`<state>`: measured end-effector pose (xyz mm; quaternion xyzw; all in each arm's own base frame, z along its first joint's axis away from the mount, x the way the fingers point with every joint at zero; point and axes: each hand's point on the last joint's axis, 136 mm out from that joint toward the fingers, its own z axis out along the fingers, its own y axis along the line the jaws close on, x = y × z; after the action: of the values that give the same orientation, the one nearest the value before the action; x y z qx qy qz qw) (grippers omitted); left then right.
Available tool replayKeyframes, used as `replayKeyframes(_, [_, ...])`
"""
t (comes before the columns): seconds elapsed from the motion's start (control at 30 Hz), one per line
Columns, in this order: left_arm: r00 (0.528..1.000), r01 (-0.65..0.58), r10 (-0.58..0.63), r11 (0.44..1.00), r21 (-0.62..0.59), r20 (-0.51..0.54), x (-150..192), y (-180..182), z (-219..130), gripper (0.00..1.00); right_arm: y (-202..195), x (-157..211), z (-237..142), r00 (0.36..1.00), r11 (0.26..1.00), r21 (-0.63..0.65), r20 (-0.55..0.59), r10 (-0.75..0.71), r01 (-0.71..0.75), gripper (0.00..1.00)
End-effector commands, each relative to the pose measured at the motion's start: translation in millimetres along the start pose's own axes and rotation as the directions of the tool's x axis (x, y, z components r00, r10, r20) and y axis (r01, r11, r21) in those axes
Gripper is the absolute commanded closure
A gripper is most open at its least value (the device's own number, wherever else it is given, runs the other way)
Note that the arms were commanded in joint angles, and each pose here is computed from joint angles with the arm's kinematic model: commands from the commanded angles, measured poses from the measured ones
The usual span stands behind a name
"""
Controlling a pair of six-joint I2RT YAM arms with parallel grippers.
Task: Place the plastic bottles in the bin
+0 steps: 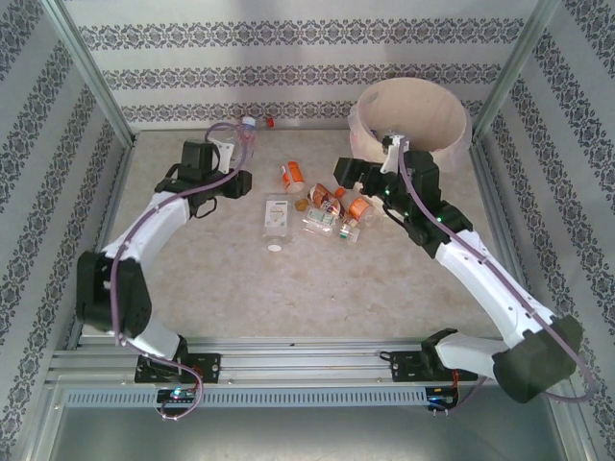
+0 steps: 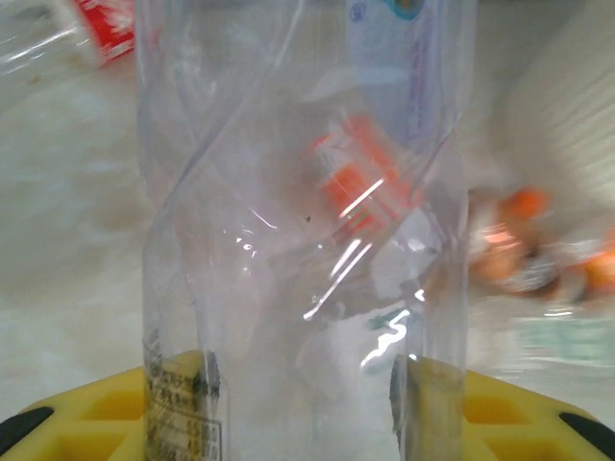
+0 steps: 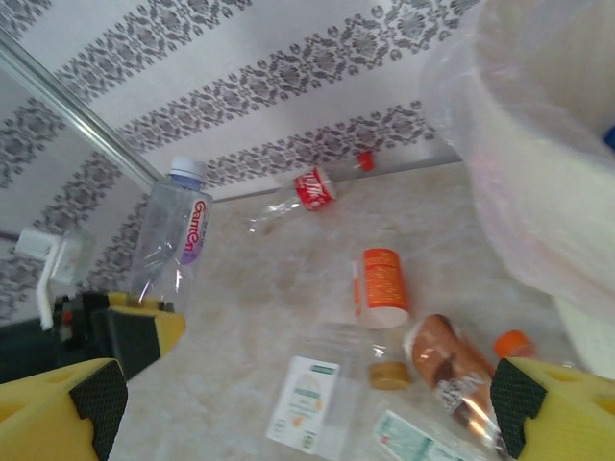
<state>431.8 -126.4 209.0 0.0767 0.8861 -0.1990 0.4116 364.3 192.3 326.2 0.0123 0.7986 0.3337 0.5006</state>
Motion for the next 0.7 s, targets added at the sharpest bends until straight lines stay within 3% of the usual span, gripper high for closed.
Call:
replayKeyframes(0.0, [0.974, 0.155, -0.204, 0.919, 0.364, 0.101, -26, -72, -26, 0.57, 41, -19, 7, 0.997, 0.981, -0.181, 0.006, 0.078, -0.075, 0.02])
replayKeyframes(0.1, [0.957, 0.17, -0.267, 0.838, 0.518, 0.117, -34, -106, -44, 0.56, 61, -20, 15, 0.997, 0.957, -0.28, -0.034, 0.071, -0.078, 0.02])
replayKeyframes(0.23, [0.971, 0.146, -0.232, 0.758, 0.635, 0.053, -31, -143, -55, 0.56, 90, -23, 23, 0.995, 0.901, -0.423, -0.075, 0.066, -0.092, 0.02])
replayKeyframes(0.4, [0.988, 0.067, -0.146, 0.676, 0.733, 0.044, -25, -187, -70, 0.55, 91, -21, 48, 0.99, 0.913, -0.389, -0.109, 0.089, -0.125, 0.02])
replayKeyframes(0.67, [0.996, 0.022, -0.084, 0.621, 0.784, 0.039, -20, -218, -66, 0.55, 92, -13, 69, 0.973, 0.901, -0.385, -0.189, 0.134, -0.199, 0.05])
